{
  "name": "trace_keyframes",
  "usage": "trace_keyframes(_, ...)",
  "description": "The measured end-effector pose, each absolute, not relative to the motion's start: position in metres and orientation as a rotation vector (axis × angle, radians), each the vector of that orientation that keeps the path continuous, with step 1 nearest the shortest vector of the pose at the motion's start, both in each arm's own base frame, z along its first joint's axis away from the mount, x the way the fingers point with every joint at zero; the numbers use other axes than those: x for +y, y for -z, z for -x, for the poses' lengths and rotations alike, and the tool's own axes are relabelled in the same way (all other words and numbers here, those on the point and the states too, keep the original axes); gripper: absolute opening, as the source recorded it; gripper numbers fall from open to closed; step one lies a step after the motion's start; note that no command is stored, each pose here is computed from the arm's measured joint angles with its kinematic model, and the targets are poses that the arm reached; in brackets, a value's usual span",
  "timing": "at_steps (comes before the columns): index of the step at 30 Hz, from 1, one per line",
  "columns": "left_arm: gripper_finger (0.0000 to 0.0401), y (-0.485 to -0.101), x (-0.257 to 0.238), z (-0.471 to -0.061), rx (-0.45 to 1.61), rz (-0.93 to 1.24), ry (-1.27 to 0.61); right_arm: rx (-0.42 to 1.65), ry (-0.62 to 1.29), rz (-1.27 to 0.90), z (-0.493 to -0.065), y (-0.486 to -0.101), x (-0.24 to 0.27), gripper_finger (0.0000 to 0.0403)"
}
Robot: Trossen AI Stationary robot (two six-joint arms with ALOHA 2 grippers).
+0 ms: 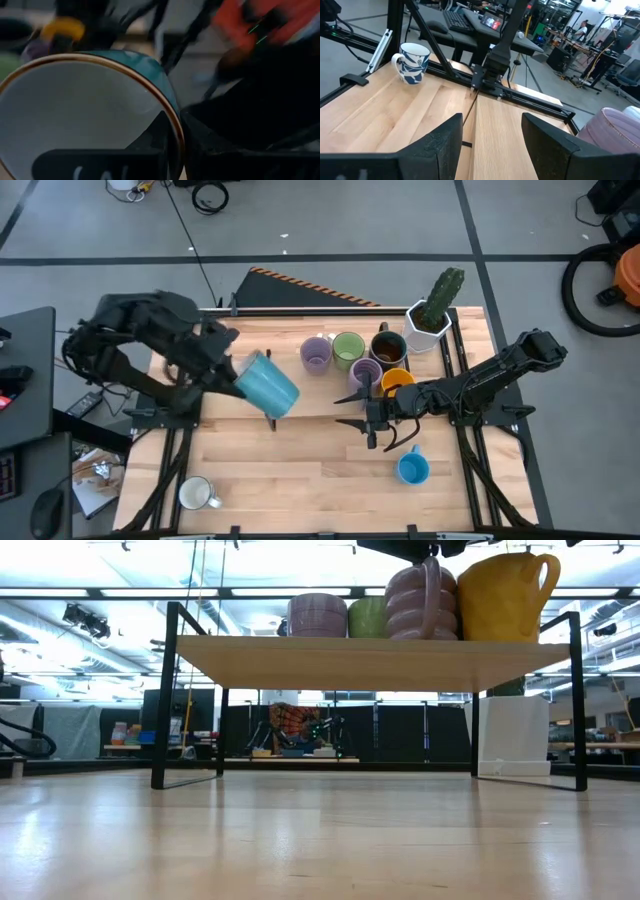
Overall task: Place coffee mugs
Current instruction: Put the white-blue mug on the shelf
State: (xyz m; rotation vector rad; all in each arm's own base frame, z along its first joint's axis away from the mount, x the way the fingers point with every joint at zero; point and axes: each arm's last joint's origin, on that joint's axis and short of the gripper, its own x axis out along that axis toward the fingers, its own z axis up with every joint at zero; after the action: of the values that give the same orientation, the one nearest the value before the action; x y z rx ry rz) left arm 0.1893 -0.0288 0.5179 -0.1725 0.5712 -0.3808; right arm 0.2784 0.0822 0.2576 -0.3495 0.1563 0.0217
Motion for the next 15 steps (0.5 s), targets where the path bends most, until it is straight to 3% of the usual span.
trace_keyframes(15, 0.0031, -0.460, -0.029, -0.244, 1.008, -0.023, 0.358, 0.173, -0.024, 0.350, -0.278, -0.256, 0.082, 0.0210)
